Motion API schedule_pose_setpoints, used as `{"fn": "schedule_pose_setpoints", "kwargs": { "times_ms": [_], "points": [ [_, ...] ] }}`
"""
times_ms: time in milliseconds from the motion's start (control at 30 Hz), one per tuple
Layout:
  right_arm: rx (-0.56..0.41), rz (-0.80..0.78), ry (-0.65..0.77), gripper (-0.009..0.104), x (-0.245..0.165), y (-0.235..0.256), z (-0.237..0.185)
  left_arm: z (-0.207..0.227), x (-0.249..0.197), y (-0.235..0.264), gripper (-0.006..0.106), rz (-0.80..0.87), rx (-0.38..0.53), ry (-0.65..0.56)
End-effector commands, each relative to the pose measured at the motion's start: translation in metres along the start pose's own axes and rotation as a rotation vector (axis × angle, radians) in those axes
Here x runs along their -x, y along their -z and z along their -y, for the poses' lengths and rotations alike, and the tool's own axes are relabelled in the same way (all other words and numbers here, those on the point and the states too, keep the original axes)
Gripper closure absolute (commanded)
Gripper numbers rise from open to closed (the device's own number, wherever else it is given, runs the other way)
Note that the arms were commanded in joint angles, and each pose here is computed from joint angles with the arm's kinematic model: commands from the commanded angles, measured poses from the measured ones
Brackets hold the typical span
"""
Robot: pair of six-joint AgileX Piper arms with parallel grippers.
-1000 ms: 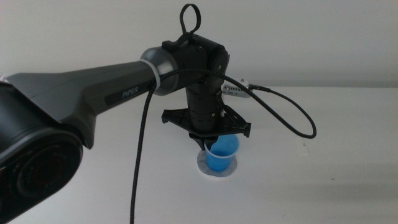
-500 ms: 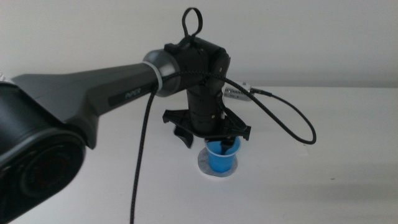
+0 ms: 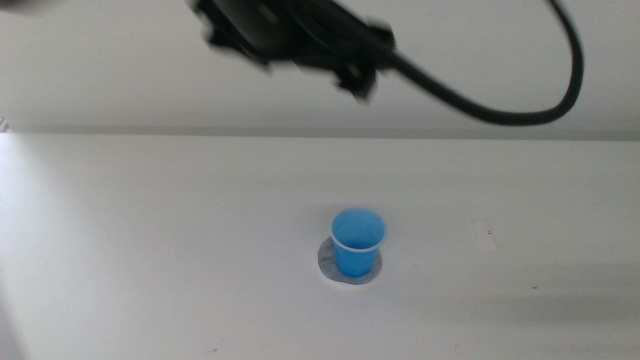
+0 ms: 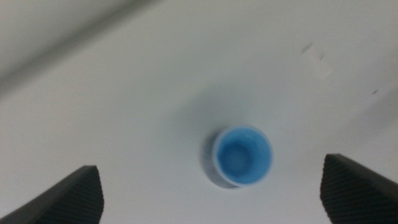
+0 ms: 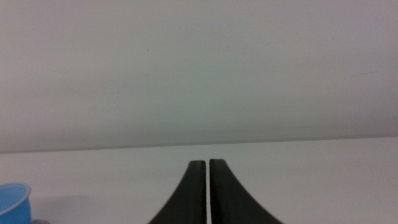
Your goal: Place an empty cup on a cup mat.
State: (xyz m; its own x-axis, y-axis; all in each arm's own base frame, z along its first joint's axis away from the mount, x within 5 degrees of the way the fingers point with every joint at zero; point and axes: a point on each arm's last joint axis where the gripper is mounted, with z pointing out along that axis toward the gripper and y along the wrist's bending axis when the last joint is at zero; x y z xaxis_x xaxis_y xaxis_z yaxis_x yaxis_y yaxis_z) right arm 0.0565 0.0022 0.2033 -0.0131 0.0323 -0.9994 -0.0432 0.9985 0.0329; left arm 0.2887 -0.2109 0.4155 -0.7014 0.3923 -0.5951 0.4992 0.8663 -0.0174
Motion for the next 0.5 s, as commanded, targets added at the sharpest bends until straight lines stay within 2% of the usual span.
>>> {"fn": "schedule_pose_setpoints", "kwargs": {
  "times_ms": [0, 133, 300, 467],
  "points": [
    [0.0, 0.007, 0.011, 0.097, -0.009, 0.001, 0.0, -0.007, -0.019, 0.035, 0.007, -0.043, 0.035, -0.093],
    [0.0, 0.007, 0.011, 0.097, -0.009, 0.001, 0.0, -0.02, -0.063, 0.073, 0.007, -0.033, 0.099, -0.073],
    [0.0, 0.007, 0.011, 0.097, -0.009, 0.001, 0.0, -0.042, -0.14, 0.078, 0.007, -0.057, 0.197, 0.137],
    [0.001, 0.007, 0.011, 0.097, -0.009, 0.001, 0.0, -0.071, -0.214, 0.059, 0.007, 0.231, 0.184, 0.226]
  ]
}}
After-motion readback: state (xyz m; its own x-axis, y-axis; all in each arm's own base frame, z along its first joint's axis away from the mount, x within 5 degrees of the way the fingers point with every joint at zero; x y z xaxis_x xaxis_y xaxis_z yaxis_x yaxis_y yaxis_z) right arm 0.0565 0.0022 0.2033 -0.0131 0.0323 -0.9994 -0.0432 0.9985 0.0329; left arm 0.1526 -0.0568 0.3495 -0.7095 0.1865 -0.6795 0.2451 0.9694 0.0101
